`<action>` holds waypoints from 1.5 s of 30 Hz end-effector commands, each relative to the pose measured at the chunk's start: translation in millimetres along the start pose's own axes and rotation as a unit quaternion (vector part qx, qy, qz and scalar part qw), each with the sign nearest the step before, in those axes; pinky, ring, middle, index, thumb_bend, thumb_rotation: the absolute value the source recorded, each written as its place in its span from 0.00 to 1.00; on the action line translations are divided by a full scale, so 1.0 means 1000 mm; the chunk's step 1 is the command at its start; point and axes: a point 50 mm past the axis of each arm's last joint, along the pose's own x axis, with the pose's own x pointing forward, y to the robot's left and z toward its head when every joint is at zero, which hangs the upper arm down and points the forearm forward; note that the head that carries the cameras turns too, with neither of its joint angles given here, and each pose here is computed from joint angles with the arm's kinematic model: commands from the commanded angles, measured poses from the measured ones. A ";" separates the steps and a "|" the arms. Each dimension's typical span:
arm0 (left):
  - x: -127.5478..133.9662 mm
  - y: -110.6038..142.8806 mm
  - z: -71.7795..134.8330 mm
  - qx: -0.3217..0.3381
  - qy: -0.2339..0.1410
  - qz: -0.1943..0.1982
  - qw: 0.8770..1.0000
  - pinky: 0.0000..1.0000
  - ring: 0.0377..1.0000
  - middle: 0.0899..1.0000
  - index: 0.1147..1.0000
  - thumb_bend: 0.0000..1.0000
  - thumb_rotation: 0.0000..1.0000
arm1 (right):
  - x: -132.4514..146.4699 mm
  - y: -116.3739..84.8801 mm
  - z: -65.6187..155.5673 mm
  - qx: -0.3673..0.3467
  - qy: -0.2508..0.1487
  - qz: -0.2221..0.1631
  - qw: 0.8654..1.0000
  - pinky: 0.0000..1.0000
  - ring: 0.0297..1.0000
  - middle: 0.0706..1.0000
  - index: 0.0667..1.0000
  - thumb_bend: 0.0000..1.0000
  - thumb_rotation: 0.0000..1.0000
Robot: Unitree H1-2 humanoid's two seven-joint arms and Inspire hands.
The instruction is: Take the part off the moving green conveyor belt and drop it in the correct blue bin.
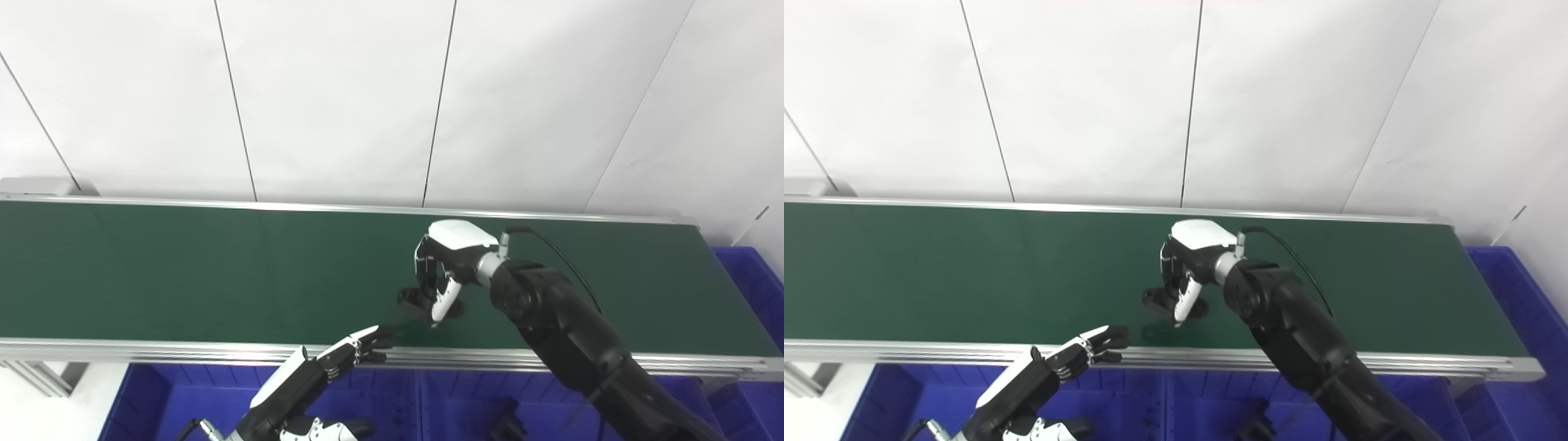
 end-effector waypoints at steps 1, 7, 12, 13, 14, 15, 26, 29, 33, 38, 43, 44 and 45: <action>0.009 0.006 0.009 0.008 -0.032 0.001 0.999 0.84 0.89 0.92 0.88 0.56 0.52 | -0.013 -0.022 -0.001 -0.003 0.005 -0.032 0.999 0.14 0.18 0.43 0.27 0.57 0.00; 0.009 0.010 0.010 0.015 -0.032 0.000 0.999 0.84 0.90 0.92 0.89 0.56 0.54 | -0.041 -0.008 -0.003 0.004 0.008 -0.018 1.000 0.14 0.17 0.43 0.25 0.57 0.00; 0.008 0.014 0.012 0.013 -0.031 0.005 0.999 0.84 0.89 0.92 0.88 0.55 0.53 | -0.068 0.013 -0.003 0.011 -0.003 0.005 1.000 0.16 0.20 0.43 0.26 0.57 0.00; 0.008 0.015 0.012 0.016 -0.032 0.004 0.999 0.84 0.89 0.91 0.89 0.55 0.54 | -0.072 0.019 -0.002 0.012 -0.003 0.008 1.000 0.17 0.21 0.43 0.27 0.57 0.00; 0.008 0.016 0.013 0.019 -0.033 0.003 0.999 0.84 0.89 0.91 0.89 0.55 0.54 | -0.076 0.025 -0.002 0.014 -0.003 0.012 1.000 0.17 0.21 0.43 0.27 0.57 0.00; 0.008 0.016 0.013 0.020 -0.033 0.003 0.999 0.84 0.89 0.91 0.89 0.55 0.55 | -0.078 0.029 -0.001 0.017 -0.003 0.014 1.000 0.17 0.21 0.43 0.27 0.57 0.00; 0.011 0.017 0.016 0.016 -0.038 0.005 0.999 0.85 0.90 0.92 0.89 0.55 0.54 | -0.085 0.105 -0.008 0.007 0.017 0.076 0.997 0.28 0.34 0.41 0.46 0.53 0.00; 0.011 0.016 0.017 0.012 -0.041 0.006 0.999 0.85 0.90 0.92 0.89 0.56 0.53 | -0.076 0.140 -0.012 0.007 0.020 0.081 0.996 0.24 0.30 0.41 0.46 0.53 0.00; 0.009 0.016 0.020 0.017 -0.039 0.008 0.999 0.84 0.89 0.92 0.89 0.56 0.54 | -0.068 0.162 -0.015 -0.049 0.041 0.105 0.992 0.29 0.35 0.43 0.45 0.53 0.00; 0.007 0.018 0.019 0.019 -0.036 0.009 0.999 0.84 0.89 0.91 0.89 0.56 0.54 | -0.074 0.153 -0.015 -0.059 0.059 0.118 0.990 0.58 0.68 0.71 0.77 0.78 0.46; 0.008 0.017 0.016 0.009 -0.040 0.005 0.999 0.85 0.90 0.92 0.89 0.57 0.57 | -0.098 0.133 -0.012 -0.042 0.044 0.075 0.995 0.62 0.71 0.75 0.77 0.72 0.48; 0.008 0.017 0.015 0.005 -0.040 0.005 0.999 0.85 0.90 0.92 0.89 0.58 0.58 | -0.102 0.129 -0.010 -0.034 0.042 0.068 0.996 0.62 0.70 0.73 0.76 0.72 0.48; 0.008 0.017 0.014 0.002 -0.040 0.005 0.999 0.85 0.90 0.92 0.89 0.59 0.59 | -0.107 0.126 -0.008 -0.021 0.037 0.056 0.997 0.61 0.68 0.71 0.75 0.71 0.45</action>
